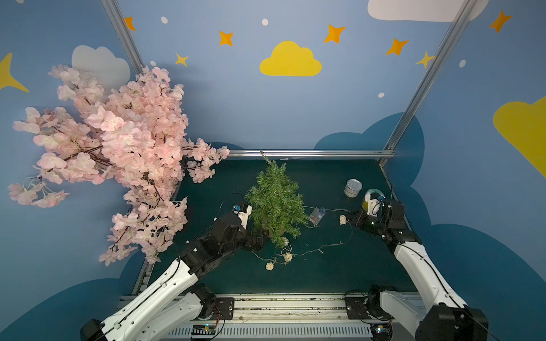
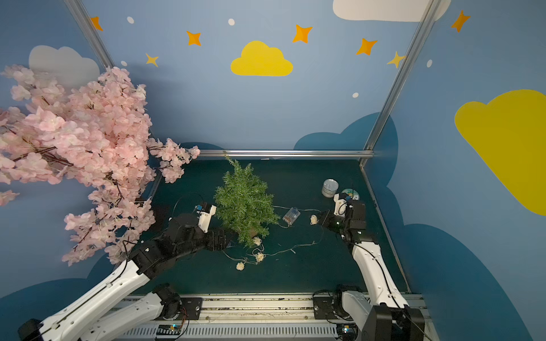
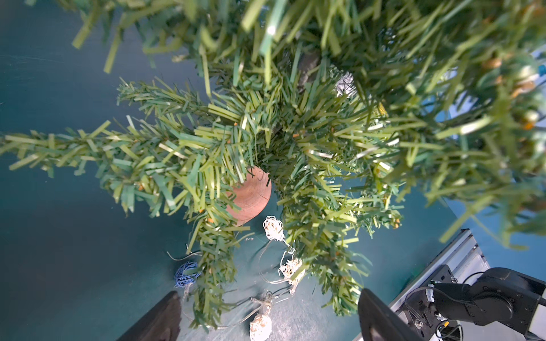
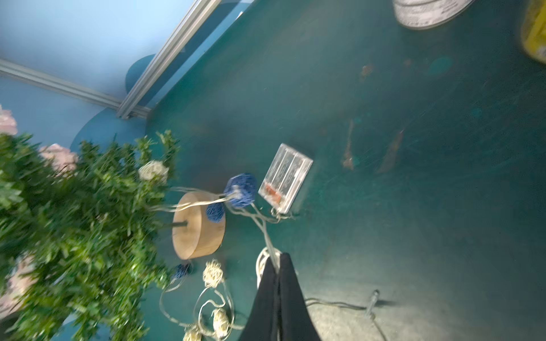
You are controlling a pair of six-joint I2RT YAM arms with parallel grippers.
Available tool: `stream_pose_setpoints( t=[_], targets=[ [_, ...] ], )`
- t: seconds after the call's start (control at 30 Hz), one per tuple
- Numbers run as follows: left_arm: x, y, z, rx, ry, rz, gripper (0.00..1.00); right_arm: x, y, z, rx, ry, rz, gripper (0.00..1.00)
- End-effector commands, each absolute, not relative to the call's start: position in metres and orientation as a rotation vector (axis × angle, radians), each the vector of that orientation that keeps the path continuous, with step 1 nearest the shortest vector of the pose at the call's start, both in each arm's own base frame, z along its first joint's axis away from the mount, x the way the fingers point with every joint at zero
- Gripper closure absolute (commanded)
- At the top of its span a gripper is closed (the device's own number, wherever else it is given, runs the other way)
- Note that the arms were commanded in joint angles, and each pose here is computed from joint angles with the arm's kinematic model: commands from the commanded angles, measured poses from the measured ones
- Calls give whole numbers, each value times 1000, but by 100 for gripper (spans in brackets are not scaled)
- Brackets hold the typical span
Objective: Remove string lights from the small christmas tree
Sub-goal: Place the light string at the center of the board.
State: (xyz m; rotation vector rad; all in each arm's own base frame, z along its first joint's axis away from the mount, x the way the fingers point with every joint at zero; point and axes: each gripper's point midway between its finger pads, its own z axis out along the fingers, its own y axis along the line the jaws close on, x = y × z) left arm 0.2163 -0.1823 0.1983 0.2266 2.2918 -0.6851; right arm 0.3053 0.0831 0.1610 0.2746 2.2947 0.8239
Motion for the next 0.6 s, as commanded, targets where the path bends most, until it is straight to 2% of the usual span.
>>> stream_pose_setpoints(
  t=[0.0,0.23,0.57],
  targets=[
    [217,-180,197,225,2290,-665,7,325,72,183,244,2230,734,100],
    [217,-179,194,225,2297,-659,7,323,17,159,503,2273,561,100],
    [217,-178,194,222,2294,-654,7,319,-5,160,597,2233,554,100]
  ],
)
